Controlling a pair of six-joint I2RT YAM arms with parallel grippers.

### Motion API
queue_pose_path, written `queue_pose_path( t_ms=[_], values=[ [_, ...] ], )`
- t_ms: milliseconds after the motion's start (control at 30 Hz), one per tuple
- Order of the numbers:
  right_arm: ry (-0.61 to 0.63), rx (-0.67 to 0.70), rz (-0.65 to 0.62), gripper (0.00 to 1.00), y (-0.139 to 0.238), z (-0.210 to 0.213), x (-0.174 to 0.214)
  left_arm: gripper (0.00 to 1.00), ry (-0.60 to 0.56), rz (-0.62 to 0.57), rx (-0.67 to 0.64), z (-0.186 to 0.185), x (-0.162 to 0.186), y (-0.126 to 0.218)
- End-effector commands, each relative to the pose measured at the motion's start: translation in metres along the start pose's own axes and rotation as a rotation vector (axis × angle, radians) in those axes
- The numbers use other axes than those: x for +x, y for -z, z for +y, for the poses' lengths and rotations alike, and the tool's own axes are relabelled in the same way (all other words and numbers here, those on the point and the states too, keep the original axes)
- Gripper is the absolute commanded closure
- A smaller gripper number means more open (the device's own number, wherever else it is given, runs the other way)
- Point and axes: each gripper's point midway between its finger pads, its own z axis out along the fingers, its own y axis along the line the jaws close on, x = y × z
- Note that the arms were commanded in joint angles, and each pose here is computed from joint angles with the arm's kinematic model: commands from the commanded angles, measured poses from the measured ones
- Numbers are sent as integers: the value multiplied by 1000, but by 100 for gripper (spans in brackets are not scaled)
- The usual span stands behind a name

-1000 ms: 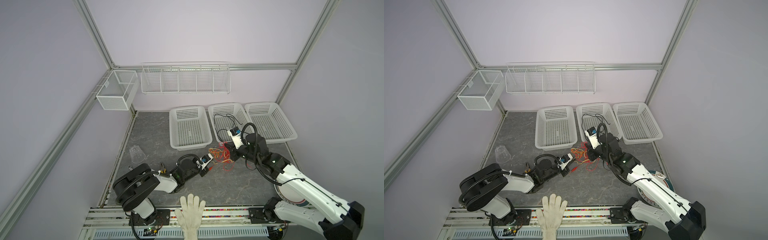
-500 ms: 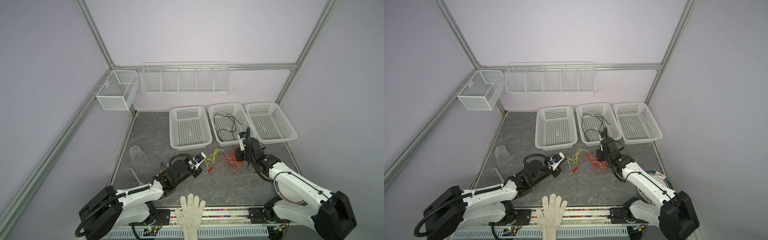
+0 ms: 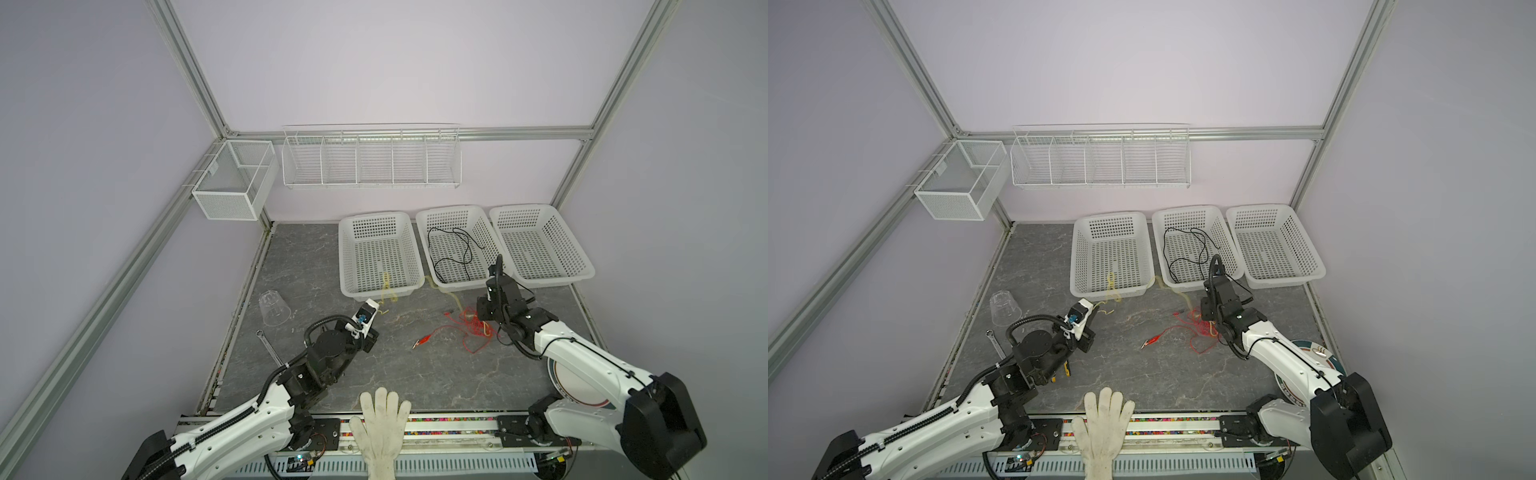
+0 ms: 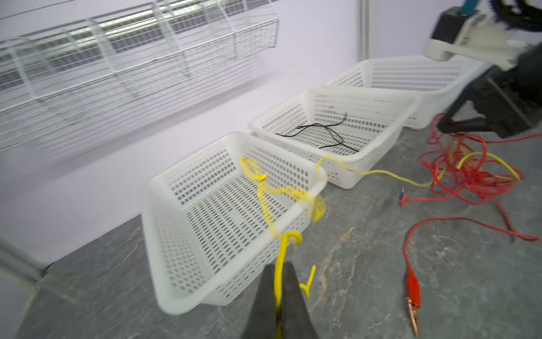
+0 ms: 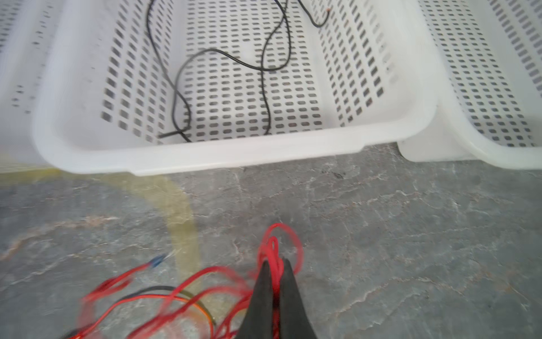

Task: Untangle the cables
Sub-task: 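Pull the yellow wire out of the tangle with the left gripper toward the nearest basket, then lower the yellow wire into the basket nearest the left gripper and release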

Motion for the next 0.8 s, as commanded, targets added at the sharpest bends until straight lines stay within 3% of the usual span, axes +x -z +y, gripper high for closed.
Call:
queue_pose_path(
  t_ms=[0,100,333,533,767],
  values=[
    [-21,66,8,94,-3,-13,5,100,17,38,-105,21,13,7],
    [-15,63,22,94,-5,-11,6,100,25,15,-103,22,10,12],
    [35,-184,-4,94,-4,38,-3,100,40,-57,-15,7,-3,10],
    [88,-277,-75,94,13,59,-14,100,86,-68,-87,20,-21,-8],
    [138,-397,-140,94,36,78,-20,100,139,45,-215,52,-25,-61]
  ],
)
